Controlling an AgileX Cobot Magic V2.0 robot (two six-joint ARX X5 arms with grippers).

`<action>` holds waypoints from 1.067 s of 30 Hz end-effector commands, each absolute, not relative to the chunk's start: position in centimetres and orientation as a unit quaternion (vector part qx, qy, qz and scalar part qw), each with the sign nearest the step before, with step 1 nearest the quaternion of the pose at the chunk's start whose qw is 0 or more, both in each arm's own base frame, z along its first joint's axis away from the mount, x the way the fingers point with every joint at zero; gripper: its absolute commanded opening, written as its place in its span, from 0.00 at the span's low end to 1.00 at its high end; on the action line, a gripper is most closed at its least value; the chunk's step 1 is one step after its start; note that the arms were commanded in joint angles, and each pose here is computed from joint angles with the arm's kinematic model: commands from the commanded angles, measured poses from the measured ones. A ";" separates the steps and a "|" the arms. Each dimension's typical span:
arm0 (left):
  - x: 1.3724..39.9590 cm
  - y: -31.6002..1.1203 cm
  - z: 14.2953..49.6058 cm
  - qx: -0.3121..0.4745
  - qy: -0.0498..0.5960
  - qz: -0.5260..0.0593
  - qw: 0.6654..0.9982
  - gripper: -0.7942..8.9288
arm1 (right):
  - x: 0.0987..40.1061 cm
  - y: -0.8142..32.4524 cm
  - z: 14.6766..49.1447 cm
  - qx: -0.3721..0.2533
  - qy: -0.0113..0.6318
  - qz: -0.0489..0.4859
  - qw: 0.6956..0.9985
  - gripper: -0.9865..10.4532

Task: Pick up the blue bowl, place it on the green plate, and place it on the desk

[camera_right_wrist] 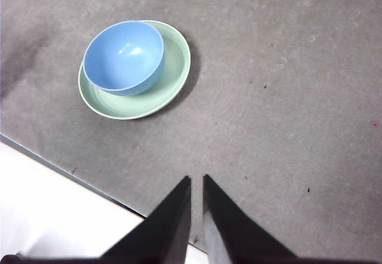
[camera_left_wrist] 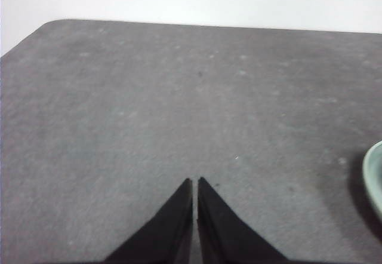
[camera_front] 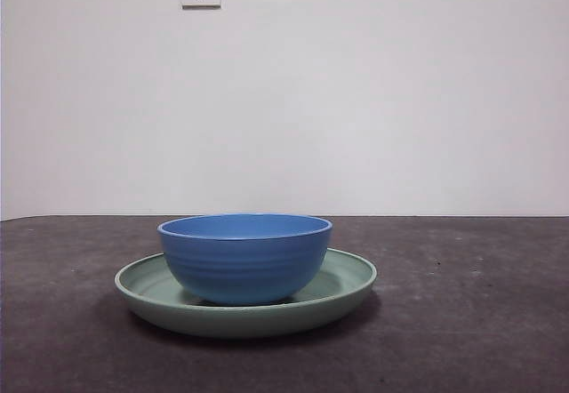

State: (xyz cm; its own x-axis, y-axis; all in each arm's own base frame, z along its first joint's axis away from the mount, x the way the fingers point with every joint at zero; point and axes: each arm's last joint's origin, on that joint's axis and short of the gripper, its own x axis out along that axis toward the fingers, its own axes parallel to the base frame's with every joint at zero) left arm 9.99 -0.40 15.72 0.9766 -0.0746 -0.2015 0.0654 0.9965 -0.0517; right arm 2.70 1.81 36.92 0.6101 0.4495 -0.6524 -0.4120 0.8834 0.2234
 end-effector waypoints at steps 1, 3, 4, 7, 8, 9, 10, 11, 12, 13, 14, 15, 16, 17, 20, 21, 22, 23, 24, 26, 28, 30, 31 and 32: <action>10.0 -0.3 15.2 -0.030 0.096 -0.027 0.995 0.10 | 2.4 1.7 37.0 0.018 0.380 0.243 0.892 0.11; 9.8 -0.2 14.8 -0.037 0.102 -0.023 0.994 0.10 | 2.4 1.7 37.0 0.018 0.380 0.243 0.892 0.11; 9.8 -0.2 14.7 -0.038 0.106 -0.022 0.993 0.10 | 2.4 1.7 37.0 0.018 0.380 0.243 0.892 0.11; 9.7 -0.2 14.7 -0.038 0.105 -0.021 0.993 0.10 | 2.4 1.7 37.0 0.018 0.380 0.243 0.892 0.11; 9.7 -0.2 14.7 -0.037 0.104 -0.021 0.994 0.10 | 2.4 1.7 37.0 0.018 0.380 0.243 0.892 0.11; 9.7 -0.2 14.7 -0.038 0.102 -0.021 0.994 0.10 | 2.4 1.7 37.0 0.018 0.380 0.243 0.892 0.11; 9.6 -0.2 14.8 -0.038 0.099 -0.022 0.994 0.10 | 2.4 1.7 37.0 0.018 0.380 0.243 0.892 0.11; 9.6 -0.2 14.8 -0.038 0.096 -0.022 0.994 0.10 | 2.4 1.7 37.0 0.018 0.380 0.243 0.892 0.11; 9.6 -0.2 14.9 -0.037 0.092 -0.022 0.995 0.10 | 2.4 1.7 37.0 0.018 0.380 0.243 0.892 0.11; 9.6 -0.2 14.9 -0.037 0.089 -0.022 0.995 0.10 | 2.4 1.7 37.0 0.018 0.380 0.243 0.892 0.11; 9.6 -0.2 14.9 -0.037 0.089 -0.022 0.995 0.10 | 2.4 1.7 37.0 0.018 0.380 0.243 0.893 0.11; 9.6 -0.2 14.9 -0.037 0.090 -0.022 0.995 0.10 | 2.4 1.7 37.0 0.018 0.380 0.243 0.892 0.11; 9.6 -0.2 14.9 -0.037 0.090 -0.022 0.995 0.10 | 2.4 1.7 37.0 0.018 0.380 0.243 0.892 0.11; 9.6 -0.2 14.9 -0.037 0.090 -0.022 0.995 0.10 | 2.4 1.7 37.0 0.018 0.380 0.243 0.892 0.11; 9.6 -0.2 14.9 -0.037 0.090 -0.022 0.995 0.10 | 2.4 1.7 37.0 0.018 0.380 0.243 0.892 0.11; 9.6 -0.2 14.9 -0.037 0.090 -0.022 0.995 0.10 | 2.4 1.7 37.0 0.018 0.380 0.243 0.892 0.11; 9.6 -0.2 14.9 -0.037 0.090 -0.022 0.995 0.10 | 2.4 1.7 37.0 0.018 0.380 0.243 0.892 0.11; 9.6 -0.2 14.9 -0.037 0.090 -0.022 0.995 0.10 | 2.4 1.7 37.0 0.018 0.380 0.243 0.892 0.11; 9.6 -0.2 14.9 -0.037 0.090 -0.022 0.995 0.10 | 2.4 1.7 37.0 0.018 0.380 0.243 0.892 0.11; 9.6 -0.2 14.9 -0.037 0.090 -0.022 0.995 0.10 | 2.4 1.7 37.0 0.018 0.380 0.243 0.892 0.11; 9.6 -0.2 14.9 -0.037 0.090 -0.022 0.995 0.10 | 2.4 1.7 37.0 0.018 0.380 0.243 0.892 0.11; 9.6 -0.2 14.9 -0.037 0.090 -0.022 0.995 0.10 | 2.4 1.7 37.0 0.018 0.380 0.243 0.892 0.11; 9.6 -0.2 14.9 -0.037 0.090 -0.022 0.995 0.10 | 2.4 1.7 37.0 0.018 0.380 0.243 0.892 0.11; 9.6 -0.2 14.9 -0.037 0.090 -0.022 0.995 0.10 | 2.4 1.7 37.0 0.018 0.380 0.243 0.892 0.11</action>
